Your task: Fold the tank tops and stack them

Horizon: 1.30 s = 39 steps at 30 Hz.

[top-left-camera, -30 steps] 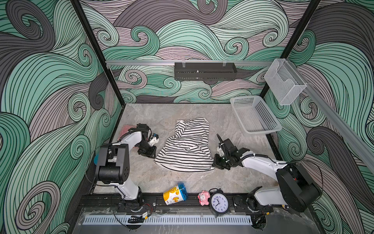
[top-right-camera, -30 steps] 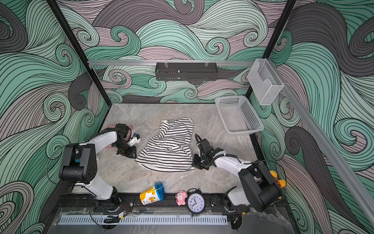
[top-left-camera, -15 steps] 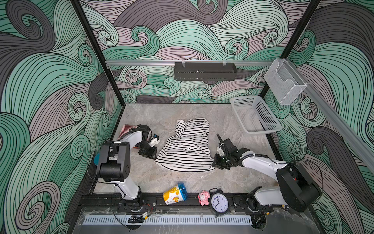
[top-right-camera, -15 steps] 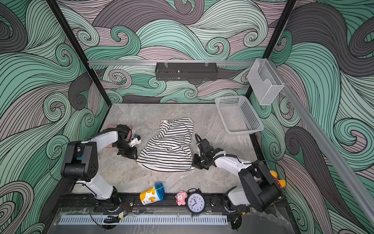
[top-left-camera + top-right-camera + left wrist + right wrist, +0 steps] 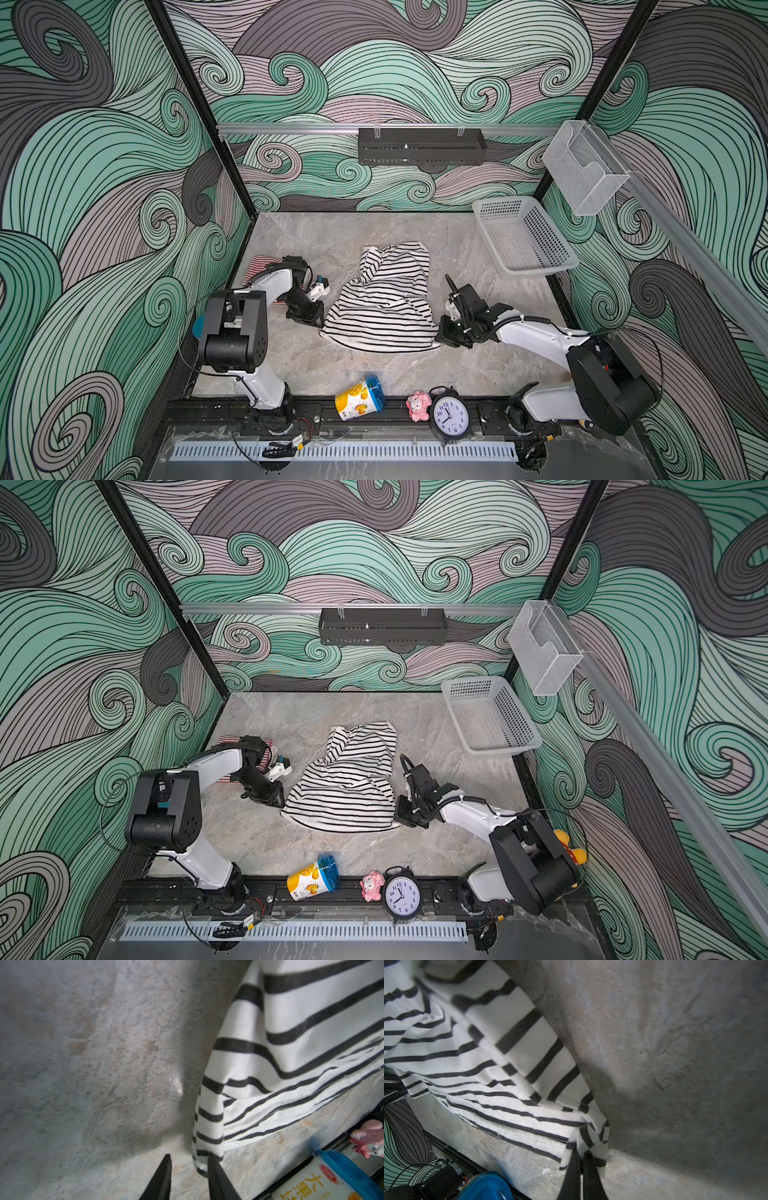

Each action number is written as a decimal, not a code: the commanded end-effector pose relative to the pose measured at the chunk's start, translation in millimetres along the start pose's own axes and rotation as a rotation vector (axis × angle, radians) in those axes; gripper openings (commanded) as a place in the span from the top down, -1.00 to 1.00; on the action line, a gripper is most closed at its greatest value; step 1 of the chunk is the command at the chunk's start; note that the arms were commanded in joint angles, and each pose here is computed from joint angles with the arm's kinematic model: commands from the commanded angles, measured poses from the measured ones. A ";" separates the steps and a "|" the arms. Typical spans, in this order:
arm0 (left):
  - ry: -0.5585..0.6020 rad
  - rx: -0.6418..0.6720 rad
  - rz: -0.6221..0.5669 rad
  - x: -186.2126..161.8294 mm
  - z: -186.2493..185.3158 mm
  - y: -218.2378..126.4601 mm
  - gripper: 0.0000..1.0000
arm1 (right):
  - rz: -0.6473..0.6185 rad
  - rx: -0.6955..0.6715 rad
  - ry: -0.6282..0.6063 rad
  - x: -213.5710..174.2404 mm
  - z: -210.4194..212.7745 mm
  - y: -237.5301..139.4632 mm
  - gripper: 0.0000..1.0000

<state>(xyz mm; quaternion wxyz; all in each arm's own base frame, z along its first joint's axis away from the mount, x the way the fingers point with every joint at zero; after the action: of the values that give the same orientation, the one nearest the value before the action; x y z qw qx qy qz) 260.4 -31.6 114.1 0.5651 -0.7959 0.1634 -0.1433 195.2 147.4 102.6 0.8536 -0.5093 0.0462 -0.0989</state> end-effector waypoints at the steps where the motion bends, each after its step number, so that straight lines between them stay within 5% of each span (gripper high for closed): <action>1: 0.003 -0.043 0.010 0.7 -5.4 -1.3 0.34 | 0.013 -0.006 0.020 -2.2 -4.9 3.9 1.00; 21: 0.027 -0.052 0.059 0.8 -9.2 7.8 0.37 | 0.014 -0.005 0.022 -1.8 -4.7 4.6 1.00; 39: 0.050 -0.003 0.061 -1.9 -10.5 4.5 0.93 | 0.014 -0.004 0.023 -0.3 -4.1 5.7 1.00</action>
<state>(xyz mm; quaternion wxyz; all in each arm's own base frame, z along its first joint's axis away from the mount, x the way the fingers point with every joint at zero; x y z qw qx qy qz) 257.0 -41.2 106.4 0.5584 -0.7941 0.1947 -0.1401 194.8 147.5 97.9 0.8529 -0.5107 0.0500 -0.0962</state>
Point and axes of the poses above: each gripper's point midway between its finger pads, its own y axis out along the fingers, its own z axis along the line the jaws close on, x = y × z, the point moved 9 cm from there along -y, back along the fingers, and after that the axes turned 4 degrees about y, right-handed, at the moved point
